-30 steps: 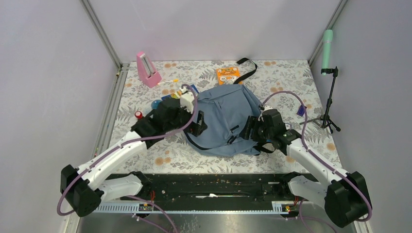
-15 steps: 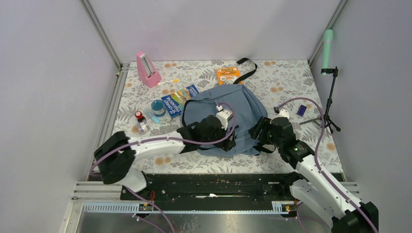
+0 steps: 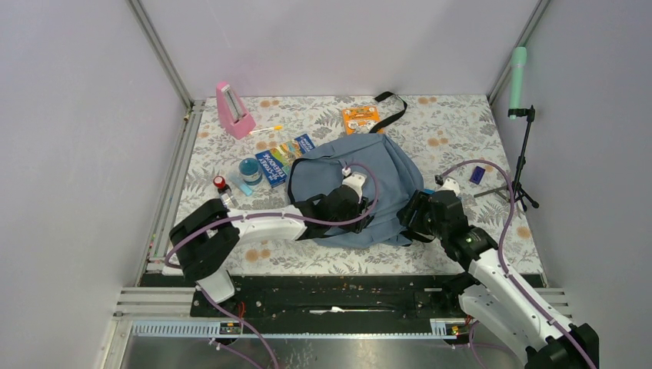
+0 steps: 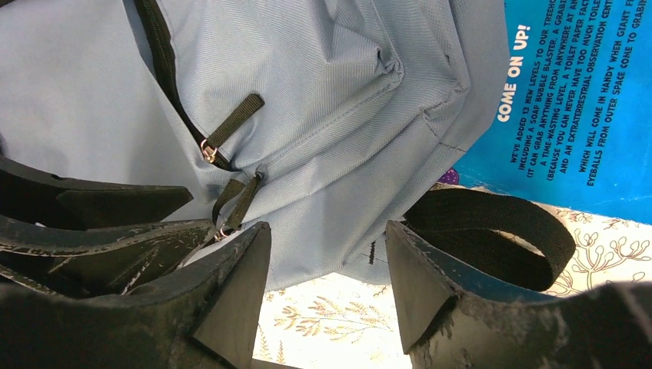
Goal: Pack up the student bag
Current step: Unzip the student bag at the center of the board.
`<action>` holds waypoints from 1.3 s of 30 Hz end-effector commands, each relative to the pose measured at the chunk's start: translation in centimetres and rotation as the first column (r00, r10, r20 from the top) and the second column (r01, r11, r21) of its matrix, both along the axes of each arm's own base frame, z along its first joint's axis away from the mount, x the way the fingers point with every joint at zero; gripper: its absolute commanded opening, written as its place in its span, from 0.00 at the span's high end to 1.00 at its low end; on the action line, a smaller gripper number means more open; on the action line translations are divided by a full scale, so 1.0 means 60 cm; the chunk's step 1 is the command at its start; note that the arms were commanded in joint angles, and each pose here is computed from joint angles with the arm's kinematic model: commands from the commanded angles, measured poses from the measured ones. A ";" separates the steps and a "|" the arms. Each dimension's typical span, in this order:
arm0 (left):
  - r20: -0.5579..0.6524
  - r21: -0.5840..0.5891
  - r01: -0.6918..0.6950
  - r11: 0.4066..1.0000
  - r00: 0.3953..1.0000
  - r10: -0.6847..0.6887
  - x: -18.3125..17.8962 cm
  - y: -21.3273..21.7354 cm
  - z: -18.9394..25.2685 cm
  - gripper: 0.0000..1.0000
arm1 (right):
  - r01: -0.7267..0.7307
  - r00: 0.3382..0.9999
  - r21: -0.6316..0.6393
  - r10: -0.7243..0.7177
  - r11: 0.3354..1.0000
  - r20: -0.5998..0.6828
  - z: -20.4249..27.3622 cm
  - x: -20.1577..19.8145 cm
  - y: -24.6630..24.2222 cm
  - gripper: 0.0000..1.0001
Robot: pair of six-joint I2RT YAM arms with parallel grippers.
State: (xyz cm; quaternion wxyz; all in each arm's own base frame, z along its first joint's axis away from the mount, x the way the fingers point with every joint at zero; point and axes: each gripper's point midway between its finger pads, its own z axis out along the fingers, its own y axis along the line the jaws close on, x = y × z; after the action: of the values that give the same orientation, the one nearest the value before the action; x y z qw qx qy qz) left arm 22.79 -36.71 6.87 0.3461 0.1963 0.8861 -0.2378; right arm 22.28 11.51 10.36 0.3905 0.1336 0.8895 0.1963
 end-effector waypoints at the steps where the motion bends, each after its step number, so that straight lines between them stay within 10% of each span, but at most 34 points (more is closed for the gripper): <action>1: 0.030 -0.083 0.003 0.997 1.000 -0.001 0.016 -0.041 0.030 0.55 | 0.015 1.000 -0.005 -0.015 1.000 0.010 0.008 0.006 -0.001 0.37; 39: -0.011 -0.035 -0.104 0.994 0.995 0.104 -0.012 -0.027 0.021 0.64 | 0.014 1.000 -0.015 -0.014 1.000 -0.013 0.002 0.010 0.001 0.37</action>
State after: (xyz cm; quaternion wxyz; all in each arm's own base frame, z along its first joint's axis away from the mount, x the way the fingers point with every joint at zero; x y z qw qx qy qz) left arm 21.50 -36.79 6.30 0.3443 0.1544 0.9014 -0.2123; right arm 22.17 11.47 9.16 0.3706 0.1338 0.9007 0.1830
